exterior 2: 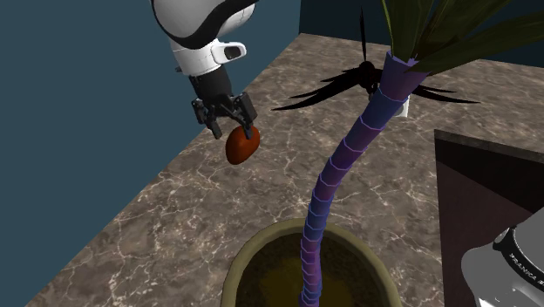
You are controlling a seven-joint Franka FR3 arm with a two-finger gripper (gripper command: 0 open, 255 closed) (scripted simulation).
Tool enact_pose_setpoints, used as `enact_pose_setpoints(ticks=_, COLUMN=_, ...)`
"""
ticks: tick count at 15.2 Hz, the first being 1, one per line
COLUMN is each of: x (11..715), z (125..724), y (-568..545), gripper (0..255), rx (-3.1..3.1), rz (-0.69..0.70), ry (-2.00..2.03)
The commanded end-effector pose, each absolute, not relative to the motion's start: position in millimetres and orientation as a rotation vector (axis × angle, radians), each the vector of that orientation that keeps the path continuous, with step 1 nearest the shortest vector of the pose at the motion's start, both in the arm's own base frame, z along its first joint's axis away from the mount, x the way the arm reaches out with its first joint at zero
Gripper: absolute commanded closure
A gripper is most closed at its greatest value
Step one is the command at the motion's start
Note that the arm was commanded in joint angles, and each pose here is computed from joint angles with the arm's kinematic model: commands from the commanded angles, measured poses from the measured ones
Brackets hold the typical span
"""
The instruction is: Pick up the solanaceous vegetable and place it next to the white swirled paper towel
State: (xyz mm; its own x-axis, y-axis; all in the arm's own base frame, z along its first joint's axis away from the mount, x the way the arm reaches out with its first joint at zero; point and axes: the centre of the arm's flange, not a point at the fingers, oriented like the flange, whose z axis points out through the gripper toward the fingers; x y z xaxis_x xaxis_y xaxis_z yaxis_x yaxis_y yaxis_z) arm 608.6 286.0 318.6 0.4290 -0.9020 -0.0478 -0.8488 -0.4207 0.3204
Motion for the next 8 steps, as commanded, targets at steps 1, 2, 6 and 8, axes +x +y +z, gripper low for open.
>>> enact_pose_setpoints(ticks=1, x=605, z=307, y=286, gripper=0, rx=2.435, rz=-0.311, ry=-1.527)
enact_pose_setpoints(ticks=2, x=603, z=302, y=285, gripper=0, rx=2.435, rz=-0.311, ry=-1.527)
enact_pose_setpoints(ticks=6, x=601, z=295, y=285, gripper=0, rx=2.435, rz=-0.311, ry=-1.527)
enact_pose_setpoints(ticks=8, x=601, z=295, y=285, gripper=0, rx=2.435, rz=-0.311, ry=-1.527)
